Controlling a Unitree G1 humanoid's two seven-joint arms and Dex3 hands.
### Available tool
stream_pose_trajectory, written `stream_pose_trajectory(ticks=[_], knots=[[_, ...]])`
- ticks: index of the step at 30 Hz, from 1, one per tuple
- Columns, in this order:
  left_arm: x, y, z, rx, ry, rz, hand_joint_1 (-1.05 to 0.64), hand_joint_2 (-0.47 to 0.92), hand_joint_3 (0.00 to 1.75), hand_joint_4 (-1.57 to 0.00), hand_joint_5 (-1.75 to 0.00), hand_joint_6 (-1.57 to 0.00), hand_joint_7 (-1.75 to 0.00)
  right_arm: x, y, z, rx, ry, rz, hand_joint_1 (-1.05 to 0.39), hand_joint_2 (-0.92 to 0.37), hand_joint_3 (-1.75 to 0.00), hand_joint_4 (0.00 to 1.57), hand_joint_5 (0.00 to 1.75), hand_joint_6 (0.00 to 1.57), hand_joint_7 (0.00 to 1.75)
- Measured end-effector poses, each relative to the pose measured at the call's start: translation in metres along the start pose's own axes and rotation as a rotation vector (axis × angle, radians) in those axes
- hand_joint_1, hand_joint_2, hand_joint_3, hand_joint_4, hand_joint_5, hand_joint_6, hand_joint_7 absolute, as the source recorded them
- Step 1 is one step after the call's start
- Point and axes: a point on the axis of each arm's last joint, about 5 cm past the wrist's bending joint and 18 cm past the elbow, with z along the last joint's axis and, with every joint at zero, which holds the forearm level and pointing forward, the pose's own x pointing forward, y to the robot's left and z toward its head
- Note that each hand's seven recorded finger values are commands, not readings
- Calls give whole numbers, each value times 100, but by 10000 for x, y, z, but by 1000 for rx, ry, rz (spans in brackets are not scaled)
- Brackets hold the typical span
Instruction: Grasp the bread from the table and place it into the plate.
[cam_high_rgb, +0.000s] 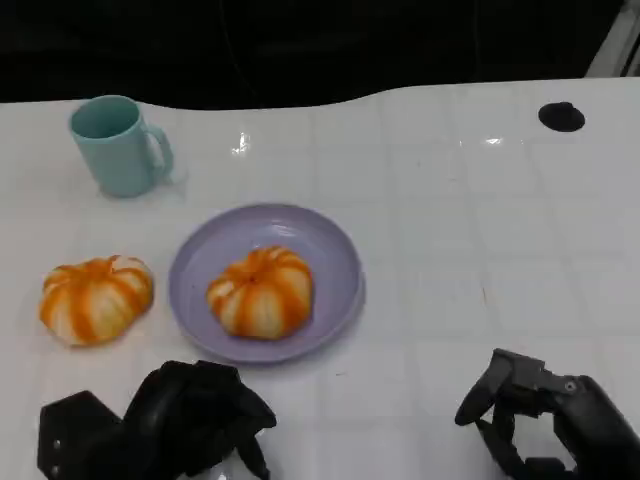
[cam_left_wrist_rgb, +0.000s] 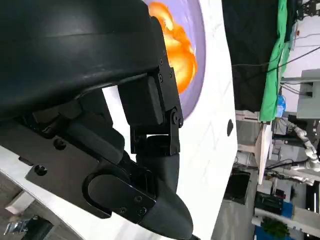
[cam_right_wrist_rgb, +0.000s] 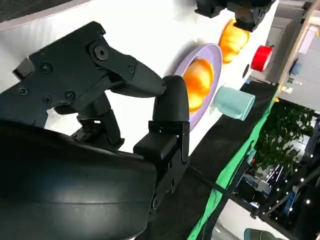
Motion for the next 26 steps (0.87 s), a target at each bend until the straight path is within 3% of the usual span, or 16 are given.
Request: stream_pose_trajectory(ticks=[4,26], knots=[[-4,19,-5,0,5,6,-105,78,1,-151,-91,-157,-47,6,28,-28,45,34,-7,-37,-59,-103,75,175,63,156],[-11,55,-15,6,11,7,-105,79,1,-150,-92,-157,-48,42,76,-17,64,13,-15,-37,-64,-93,75,175,66,147]])
